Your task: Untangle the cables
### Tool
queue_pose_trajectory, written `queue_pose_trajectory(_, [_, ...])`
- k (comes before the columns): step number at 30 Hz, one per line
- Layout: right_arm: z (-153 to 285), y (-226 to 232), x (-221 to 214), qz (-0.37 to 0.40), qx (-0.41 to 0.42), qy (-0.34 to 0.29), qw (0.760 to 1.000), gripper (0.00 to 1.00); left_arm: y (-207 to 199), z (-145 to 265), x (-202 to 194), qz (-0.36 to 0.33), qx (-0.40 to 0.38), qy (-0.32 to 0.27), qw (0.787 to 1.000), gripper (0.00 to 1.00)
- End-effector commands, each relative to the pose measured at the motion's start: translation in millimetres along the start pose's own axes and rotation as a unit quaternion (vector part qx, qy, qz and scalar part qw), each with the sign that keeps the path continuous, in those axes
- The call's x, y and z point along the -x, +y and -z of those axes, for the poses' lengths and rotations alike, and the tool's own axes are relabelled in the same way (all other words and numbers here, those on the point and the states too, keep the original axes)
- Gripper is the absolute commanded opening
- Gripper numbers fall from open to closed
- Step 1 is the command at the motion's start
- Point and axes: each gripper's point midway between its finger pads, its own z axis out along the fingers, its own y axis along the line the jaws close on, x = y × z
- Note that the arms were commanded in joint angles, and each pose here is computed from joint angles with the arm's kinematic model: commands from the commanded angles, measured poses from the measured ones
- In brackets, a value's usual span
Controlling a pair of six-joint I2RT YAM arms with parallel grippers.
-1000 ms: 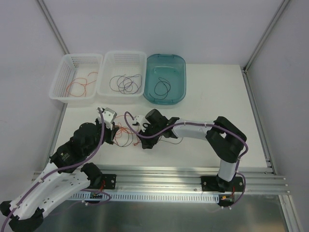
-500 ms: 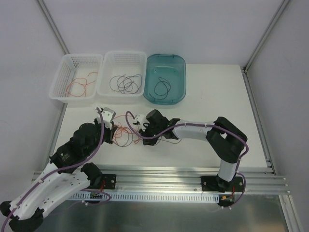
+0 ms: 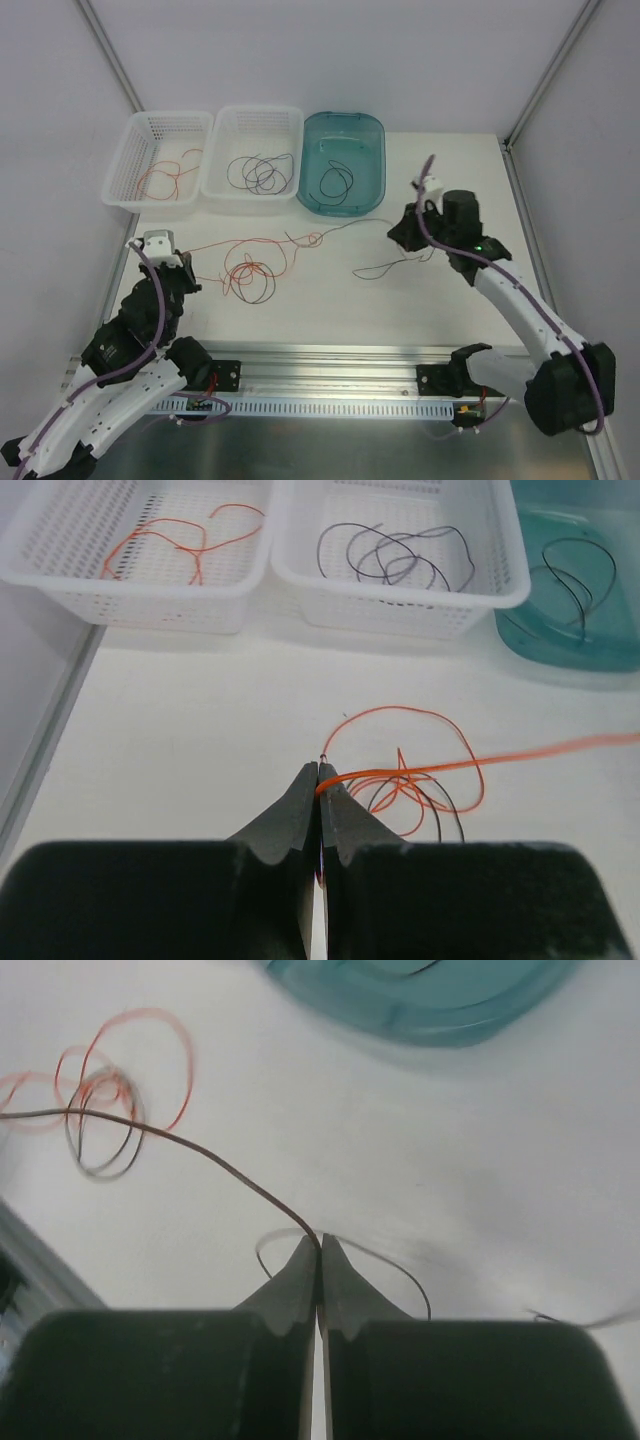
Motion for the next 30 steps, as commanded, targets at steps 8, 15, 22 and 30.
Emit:
queue_pose_trajectory(8, [145.4, -94.1, 63.3, -0.304, -0.12, -0.228, 0.917, 0.01, 52.7, 16.0, 8.9, 0.072, 0.12, -0.052, 0.989, 0.0])
queue_pose_trajectory(15, [144.4, -78.7, 72.5, -0.279, -0.103, -0.206, 0.932, 0.01, 35.8, 9.1, 4.9, 0.054, 0.087, -0.029, 0.994, 0.0])
queue_pose_trajectory(22, [116.1, -68.9, 58.6, -0.251, -0.113, -0.14, 0.951, 0.01, -6.5, -12.3, -14.7, -0.025, 0.02, 0.051, 0.998, 0.0])
queue_pose_trajectory(30, [64.9, -33.7, 53.5, -0.195, -0.08, -0.049, 0.976, 0.01, -40.1, -24.5, -38.8, -0.082, -0.041, 0.124, 0.988, 0.0])
